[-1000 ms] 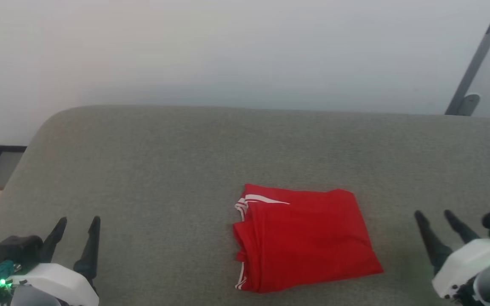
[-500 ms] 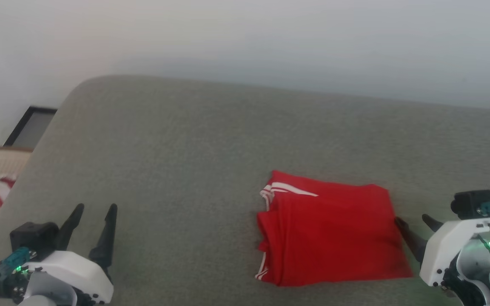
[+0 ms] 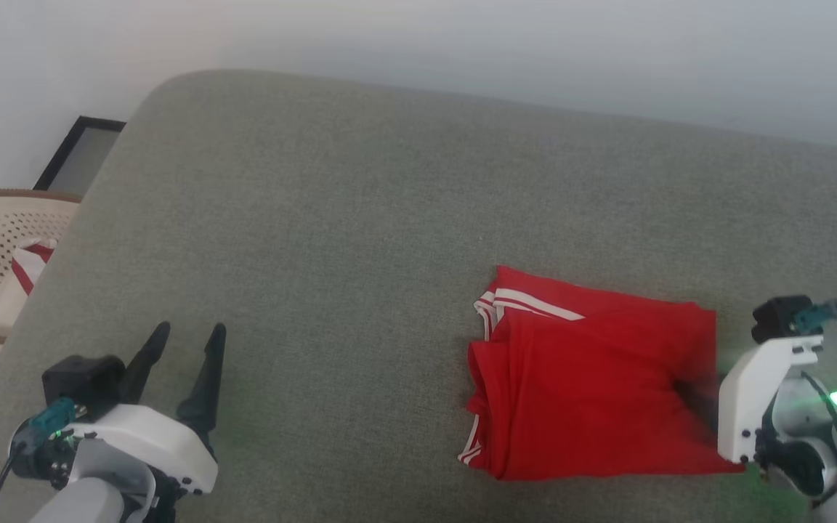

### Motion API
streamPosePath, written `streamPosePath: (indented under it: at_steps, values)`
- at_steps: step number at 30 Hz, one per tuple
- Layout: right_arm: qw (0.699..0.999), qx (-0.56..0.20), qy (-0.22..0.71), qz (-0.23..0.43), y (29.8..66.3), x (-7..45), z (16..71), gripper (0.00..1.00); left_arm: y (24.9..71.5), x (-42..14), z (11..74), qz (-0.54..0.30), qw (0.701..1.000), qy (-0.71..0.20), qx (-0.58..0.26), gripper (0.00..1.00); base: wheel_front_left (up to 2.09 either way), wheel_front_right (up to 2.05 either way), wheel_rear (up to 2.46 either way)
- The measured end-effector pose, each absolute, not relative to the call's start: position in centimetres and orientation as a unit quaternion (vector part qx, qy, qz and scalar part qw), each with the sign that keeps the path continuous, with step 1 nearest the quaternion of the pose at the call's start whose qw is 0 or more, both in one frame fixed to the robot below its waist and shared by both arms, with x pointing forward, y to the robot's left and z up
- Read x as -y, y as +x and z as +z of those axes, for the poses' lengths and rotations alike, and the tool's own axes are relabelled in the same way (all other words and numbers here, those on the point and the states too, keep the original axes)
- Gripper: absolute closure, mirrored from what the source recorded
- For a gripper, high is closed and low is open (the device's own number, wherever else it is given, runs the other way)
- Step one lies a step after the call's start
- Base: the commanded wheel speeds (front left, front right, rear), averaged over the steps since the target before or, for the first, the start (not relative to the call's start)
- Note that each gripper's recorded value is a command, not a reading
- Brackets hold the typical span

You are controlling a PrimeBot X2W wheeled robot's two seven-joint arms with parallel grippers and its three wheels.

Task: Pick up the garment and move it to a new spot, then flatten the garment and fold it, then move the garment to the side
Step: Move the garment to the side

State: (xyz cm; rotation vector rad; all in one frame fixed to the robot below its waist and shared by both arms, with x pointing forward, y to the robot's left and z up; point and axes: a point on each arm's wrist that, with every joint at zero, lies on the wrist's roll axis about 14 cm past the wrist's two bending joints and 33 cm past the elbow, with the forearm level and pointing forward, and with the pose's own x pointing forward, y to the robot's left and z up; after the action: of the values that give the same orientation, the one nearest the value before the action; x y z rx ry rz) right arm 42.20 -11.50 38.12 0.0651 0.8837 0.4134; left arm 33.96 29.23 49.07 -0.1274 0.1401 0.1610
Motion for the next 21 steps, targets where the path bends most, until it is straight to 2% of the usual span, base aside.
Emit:
streamPosePath:
  at_steps: [2, 3, 4, 12, 21]
  values:
    - [0.876, -0.437, 0.028, 0.204, 42.3, 11.2, 37.8, 0.00, 34.2, -29.2, 49.0, 0.080, 0.992, -0.064, -0.070, 0.00, 0.00, 0.00, 0.00]
    - [0.873, -0.441, 0.028, 0.207, 42.4, 11.0, 37.8, 0.87, 34.3, -29.2, 48.9, 0.079, 0.992, -0.064, -0.072, 0.00, 0.00, 0.00, 0.00]
    - [0.870, -0.445, 0.021, 0.212, 42.6, 10.9, 37.8, 1.00, 34.4, -29.2, 48.7, 0.079, 0.992, -0.064, -0.074, 0.00, 0.00, 0.00, 0.00]
    - [0.878, -0.429, 0.007, 0.211, 43.5, 11.8, 38.9, 1.00, 35.6, -28.6, 48.6, 0.068, 0.993, -0.065, -0.071, 0.00, 0.00, 0.00, 0.00]
    - [0.907, -0.399, -0.010, 0.136, 45.2, 19.4, 41.4, 1.00, 38.5, -26.4, 48.7, 0.029, 0.996, -0.062, -0.065, 0.00, 0.00, 0.00, 0.00]
